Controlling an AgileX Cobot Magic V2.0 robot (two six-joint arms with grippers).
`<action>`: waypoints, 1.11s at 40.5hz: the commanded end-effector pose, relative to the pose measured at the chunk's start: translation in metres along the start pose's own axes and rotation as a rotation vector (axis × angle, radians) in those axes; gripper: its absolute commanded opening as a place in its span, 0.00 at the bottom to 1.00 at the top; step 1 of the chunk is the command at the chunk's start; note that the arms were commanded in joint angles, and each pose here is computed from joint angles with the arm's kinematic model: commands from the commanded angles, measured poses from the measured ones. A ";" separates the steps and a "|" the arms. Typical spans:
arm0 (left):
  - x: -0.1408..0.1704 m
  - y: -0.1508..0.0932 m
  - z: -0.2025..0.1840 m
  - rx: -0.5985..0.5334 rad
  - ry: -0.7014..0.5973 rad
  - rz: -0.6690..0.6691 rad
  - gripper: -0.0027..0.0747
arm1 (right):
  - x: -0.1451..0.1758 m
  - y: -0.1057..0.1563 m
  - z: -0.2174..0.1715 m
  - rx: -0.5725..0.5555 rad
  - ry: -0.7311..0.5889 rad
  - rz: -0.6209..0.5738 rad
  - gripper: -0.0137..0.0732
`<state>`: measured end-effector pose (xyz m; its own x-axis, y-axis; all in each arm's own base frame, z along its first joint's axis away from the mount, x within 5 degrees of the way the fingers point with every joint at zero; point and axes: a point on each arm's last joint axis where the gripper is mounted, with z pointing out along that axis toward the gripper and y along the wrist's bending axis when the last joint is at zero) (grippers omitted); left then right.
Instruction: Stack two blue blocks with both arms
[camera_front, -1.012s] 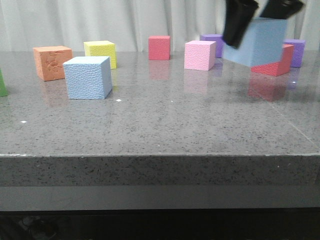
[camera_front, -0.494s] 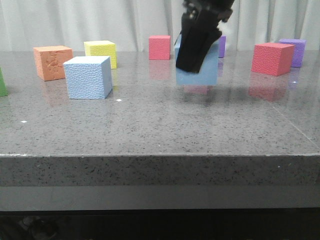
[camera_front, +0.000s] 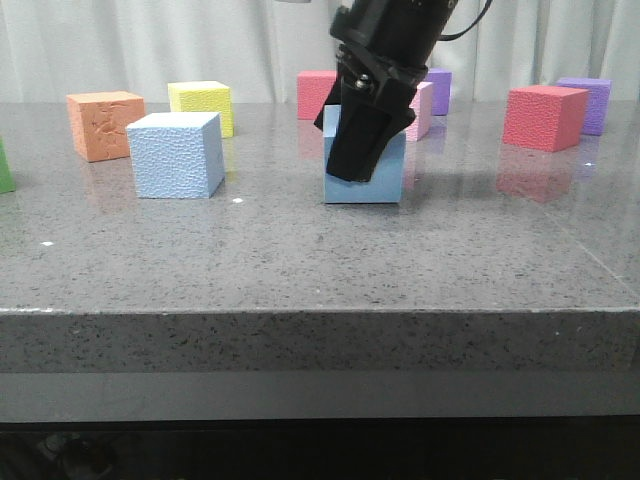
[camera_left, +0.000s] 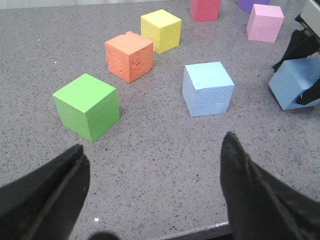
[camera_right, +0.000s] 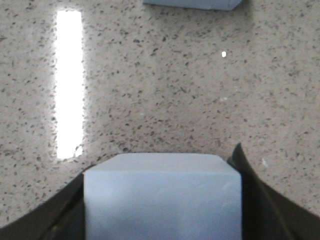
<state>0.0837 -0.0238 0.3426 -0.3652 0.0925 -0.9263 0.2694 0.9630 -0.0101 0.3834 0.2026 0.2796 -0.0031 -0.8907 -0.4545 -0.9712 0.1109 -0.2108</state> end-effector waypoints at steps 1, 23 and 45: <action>-0.015 -0.001 -0.003 0.007 -0.084 -0.005 0.73 | -0.016 -0.004 -0.033 0.099 -0.089 -0.019 0.85; -0.014 -0.001 -0.003 0.007 -0.073 -0.005 0.73 | -0.035 0.015 -0.115 0.205 -0.248 0.381 0.90; -0.018 -0.001 -0.004 0.007 -0.121 -0.005 0.73 | 0.024 0.124 -0.196 0.379 -0.295 0.909 0.90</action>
<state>0.0838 -0.0238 0.3428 -0.3640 0.0921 -0.9268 0.2694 0.9630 -0.0101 0.2359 0.1203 0.4031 -0.6602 -0.3077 -0.6851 -0.5020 0.8593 0.0978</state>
